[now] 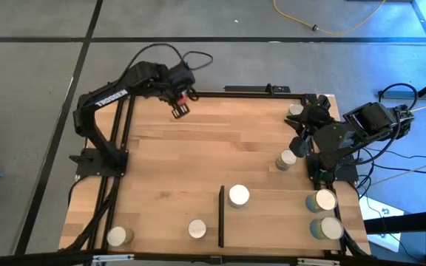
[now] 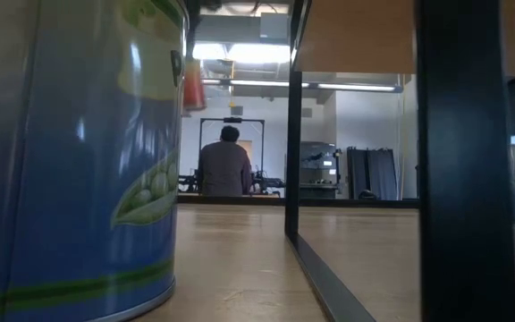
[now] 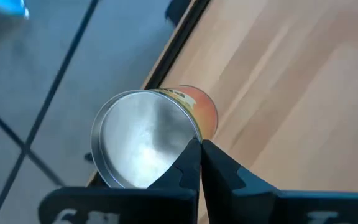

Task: Pick and place cans onto a shelf
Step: Put the canned pineapple on the shelf

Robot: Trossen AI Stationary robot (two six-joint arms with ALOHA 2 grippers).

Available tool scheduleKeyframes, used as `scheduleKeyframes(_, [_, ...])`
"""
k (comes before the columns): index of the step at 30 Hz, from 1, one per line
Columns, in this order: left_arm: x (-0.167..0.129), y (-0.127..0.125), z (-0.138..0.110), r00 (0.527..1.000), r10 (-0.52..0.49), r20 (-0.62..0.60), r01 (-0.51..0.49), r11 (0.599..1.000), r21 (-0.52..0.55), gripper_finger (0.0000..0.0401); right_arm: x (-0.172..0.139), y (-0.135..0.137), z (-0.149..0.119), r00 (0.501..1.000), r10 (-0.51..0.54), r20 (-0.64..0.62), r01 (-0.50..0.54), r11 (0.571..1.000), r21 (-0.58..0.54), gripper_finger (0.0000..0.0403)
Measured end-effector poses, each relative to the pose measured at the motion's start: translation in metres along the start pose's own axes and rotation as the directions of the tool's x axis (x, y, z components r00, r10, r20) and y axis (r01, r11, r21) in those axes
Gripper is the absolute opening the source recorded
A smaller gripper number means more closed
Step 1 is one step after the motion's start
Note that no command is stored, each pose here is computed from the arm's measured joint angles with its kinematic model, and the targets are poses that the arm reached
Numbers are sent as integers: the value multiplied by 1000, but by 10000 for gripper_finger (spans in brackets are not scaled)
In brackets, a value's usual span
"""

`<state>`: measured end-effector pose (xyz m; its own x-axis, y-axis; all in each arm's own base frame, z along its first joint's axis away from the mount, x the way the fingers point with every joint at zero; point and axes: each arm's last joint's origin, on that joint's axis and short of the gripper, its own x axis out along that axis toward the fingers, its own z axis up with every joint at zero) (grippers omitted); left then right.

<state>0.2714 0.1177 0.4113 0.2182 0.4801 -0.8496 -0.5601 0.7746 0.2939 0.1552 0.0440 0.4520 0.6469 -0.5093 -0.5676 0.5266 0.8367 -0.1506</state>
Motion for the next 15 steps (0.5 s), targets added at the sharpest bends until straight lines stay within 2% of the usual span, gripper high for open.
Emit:
scheduleKeyframes(8, [-56, -47, -2, 976, -102, 192, 93, 994, 57, 0, 0, 0, 0, 1000, 1, -1, -1, 1000, -2, 57])
scheduleKeyframes(15, [-92, -85, -11, 921, -234, 311, 177, 964, 200, 0, 0, 0, 0, 1000, 1, -1, -1, 1000, -4, 57])
